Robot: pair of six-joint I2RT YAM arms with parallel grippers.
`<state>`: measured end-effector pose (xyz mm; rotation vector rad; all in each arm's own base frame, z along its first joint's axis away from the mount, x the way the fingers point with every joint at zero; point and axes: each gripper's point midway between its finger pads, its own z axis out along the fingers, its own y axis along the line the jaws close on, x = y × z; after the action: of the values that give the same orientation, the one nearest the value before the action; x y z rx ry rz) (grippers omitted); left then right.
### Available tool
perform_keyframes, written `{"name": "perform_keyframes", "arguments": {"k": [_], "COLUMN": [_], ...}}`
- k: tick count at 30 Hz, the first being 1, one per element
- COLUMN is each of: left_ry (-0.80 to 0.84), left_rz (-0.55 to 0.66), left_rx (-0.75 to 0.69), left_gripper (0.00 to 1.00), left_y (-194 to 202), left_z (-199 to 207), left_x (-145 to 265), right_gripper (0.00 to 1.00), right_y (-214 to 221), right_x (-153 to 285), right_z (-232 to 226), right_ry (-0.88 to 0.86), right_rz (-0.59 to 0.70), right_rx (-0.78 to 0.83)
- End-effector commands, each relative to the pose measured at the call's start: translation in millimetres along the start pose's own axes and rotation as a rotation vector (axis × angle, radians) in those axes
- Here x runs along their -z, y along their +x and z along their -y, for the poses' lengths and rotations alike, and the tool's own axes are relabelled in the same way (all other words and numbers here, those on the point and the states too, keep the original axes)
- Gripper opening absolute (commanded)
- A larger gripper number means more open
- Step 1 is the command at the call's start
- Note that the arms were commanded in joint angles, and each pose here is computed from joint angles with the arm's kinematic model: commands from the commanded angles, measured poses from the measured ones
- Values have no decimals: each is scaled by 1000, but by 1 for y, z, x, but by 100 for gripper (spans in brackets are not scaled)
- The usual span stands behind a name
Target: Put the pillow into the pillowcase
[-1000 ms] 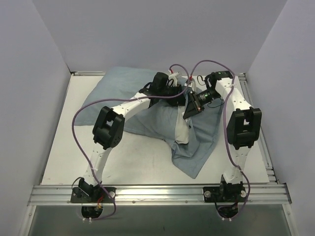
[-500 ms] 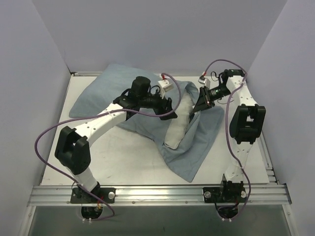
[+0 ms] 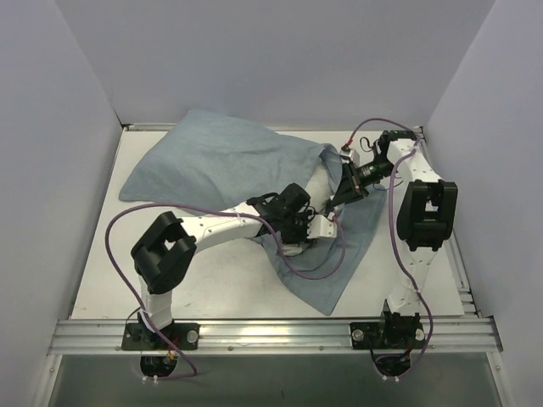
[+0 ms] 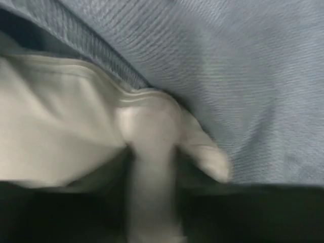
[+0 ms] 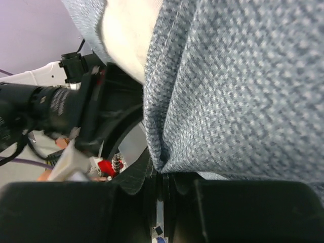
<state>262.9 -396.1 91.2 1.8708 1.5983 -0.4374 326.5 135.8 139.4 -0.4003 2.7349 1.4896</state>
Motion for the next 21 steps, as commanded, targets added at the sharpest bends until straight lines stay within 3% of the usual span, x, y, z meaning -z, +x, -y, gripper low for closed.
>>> {"name": "perform_keyframes", "arguments": {"k": [1,3,5,6,9,12,17,21], "left_ry": [-142,-201,-225,-251,-357,-408,-362,-298], "left_rz": [-125,-27,121,227,362,411,294,180], "left_rx": [-29,116,274,428,651,774,891,1005], "left_gripper": [27,0,0,0,0,0,0,0], "left_y": [19,-14,-39,-57,-57,-59,-35,-6], "left_z": [-45,-71,-106,-120,-159,-170,-140,-112], "left_x": [0,11,35,43,61,56,-6,-37], "right_gripper": [0,0,0,0,0,0,0,1], "right_y": [14,20,28,26,23,3,-18,-15], "right_x": [10,7,4,4,15,31,51,52], "right_z": [-22,-28,-40,-51,-87,-124,-163,-169], "right_ry": [6,-22,-68,-125,-282,-435,-579,-595], "right_rz": [-7,-22,-49,-31,36,146,241,217], "right_rx": [11,3,8,5,22,7,36,-26]}}
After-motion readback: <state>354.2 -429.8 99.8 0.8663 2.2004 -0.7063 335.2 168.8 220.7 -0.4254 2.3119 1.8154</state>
